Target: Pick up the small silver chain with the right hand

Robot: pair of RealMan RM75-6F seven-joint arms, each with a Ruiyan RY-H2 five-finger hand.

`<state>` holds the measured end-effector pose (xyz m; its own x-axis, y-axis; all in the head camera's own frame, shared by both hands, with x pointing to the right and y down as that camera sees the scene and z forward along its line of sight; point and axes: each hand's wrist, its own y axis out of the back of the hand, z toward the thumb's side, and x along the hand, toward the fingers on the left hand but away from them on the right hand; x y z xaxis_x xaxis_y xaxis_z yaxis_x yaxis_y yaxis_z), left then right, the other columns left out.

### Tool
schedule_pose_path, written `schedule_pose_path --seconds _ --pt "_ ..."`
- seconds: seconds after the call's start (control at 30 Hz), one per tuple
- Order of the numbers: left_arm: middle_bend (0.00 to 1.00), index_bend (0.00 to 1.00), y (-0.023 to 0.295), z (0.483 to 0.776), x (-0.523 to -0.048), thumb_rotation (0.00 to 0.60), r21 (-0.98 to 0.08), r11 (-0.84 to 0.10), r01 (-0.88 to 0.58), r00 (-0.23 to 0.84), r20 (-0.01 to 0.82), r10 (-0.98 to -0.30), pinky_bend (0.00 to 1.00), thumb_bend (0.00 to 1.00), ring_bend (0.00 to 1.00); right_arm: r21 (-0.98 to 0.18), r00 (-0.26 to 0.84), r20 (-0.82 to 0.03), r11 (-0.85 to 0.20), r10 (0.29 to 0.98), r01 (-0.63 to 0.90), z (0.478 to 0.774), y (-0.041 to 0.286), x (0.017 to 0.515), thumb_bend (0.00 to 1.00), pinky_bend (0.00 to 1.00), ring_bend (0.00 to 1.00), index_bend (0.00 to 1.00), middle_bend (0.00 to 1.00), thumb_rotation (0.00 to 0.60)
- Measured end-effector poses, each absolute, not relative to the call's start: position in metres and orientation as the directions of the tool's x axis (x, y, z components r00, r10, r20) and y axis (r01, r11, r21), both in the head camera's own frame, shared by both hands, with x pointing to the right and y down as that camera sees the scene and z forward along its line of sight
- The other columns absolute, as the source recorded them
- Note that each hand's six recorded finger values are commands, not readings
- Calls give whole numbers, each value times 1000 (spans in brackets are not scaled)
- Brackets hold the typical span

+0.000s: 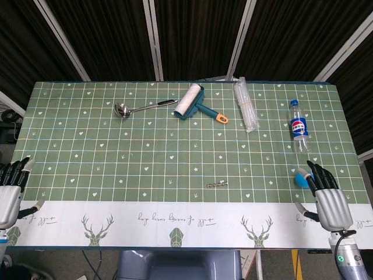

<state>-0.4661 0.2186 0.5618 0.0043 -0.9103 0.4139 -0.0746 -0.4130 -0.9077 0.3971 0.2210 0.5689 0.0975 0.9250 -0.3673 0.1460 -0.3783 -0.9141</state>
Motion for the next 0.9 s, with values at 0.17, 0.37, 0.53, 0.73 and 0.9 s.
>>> schedule_pose_path --seconds 0.17,0.37,0.53,0.73,0.9 --pt "0 0 219 562 -466 600 -907 -413 -76 4 414 -910 0 153 0 -913 97 -370 -381 924 149 569 221 397 120 104 0 121 0 600" --pt "0 0 219 562 -467 600 -908 -413 -74 2 414 -910 0 153 0 -907 100 -382 -393 919 153 571 222 395 121 104 0 122 0 600" --pt "0 0 218 562 -467 600 -909 -410 -74 2 411 -912 0 152 0 -898 107 -395 -408 912 163 573 221 389 121 104 0 142 0 600" --pt "0 0 218 563 -467 600 -908 -413 -76 2 414 -910 0 153 0 -883 122 -406 -423 906 201 578 212 373 120 103 0 168 0 600" --pt "0 0 219 562 -466 600 -905 -418 -83 3 419 -908 0 152 0 -865 149 -446 -468 883 182 591 201 350 128 39 0 40 0 600"
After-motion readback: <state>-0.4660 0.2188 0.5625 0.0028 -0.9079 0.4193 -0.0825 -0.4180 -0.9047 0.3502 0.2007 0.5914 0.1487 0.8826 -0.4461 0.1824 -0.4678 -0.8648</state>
